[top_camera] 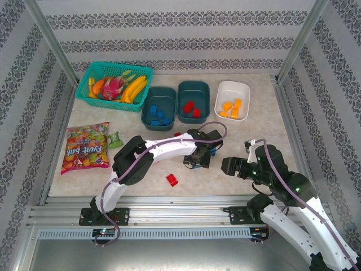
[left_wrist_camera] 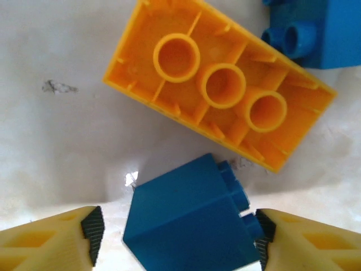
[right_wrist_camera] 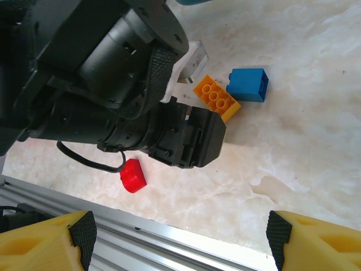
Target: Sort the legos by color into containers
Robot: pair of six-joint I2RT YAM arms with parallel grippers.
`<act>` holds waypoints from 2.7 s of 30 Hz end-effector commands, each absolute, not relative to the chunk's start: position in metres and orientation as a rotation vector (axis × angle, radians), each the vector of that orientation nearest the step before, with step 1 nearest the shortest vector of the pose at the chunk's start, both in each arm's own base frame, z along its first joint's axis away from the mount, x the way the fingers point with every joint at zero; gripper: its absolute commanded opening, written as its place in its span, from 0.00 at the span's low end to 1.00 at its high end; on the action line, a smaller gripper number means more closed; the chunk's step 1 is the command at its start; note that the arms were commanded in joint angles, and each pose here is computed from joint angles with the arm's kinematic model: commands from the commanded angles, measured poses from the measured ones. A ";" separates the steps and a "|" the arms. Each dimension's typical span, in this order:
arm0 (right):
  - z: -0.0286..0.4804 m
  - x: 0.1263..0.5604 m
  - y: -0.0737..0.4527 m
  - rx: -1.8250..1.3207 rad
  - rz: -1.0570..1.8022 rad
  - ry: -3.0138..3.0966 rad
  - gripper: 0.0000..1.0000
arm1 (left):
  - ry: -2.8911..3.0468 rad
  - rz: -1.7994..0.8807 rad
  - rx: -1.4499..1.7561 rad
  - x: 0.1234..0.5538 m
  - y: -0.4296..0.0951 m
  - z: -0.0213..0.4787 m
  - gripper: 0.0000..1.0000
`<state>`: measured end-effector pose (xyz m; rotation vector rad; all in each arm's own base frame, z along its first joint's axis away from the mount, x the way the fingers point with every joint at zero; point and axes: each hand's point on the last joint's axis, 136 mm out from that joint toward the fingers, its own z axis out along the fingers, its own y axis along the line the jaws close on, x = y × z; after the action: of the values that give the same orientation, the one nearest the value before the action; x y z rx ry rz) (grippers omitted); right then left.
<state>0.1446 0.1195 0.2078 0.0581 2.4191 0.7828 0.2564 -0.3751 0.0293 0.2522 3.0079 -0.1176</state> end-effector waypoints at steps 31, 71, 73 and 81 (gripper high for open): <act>0.300 0.287 0.208 0.057 1.016 2.060 0.83 | 2.658 -0.281 -0.170 0.496 -0.228 0.162 0.41; 0.194 0.235 0.316 -1.456 0.644 1.970 0.85 | 2.348 -0.713 -0.631 0.341 -0.136 0.256 0.89; 0.180 0.235 0.329 -1.543 0.626 1.936 0.86 | 2.320 -0.722 -0.692 0.297 -0.117 0.245 0.93; 0.119 0.239 0.377 -1.771 0.565 1.958 0.89 | 2.296 -0.780 -0.854 0.167 -0.073 0.199 0.97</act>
<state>0.2423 0.3644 0.1270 -1.6469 2.0272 0.6101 0.1962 -0.0855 0.2139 -0.7245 2.2808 -0.7786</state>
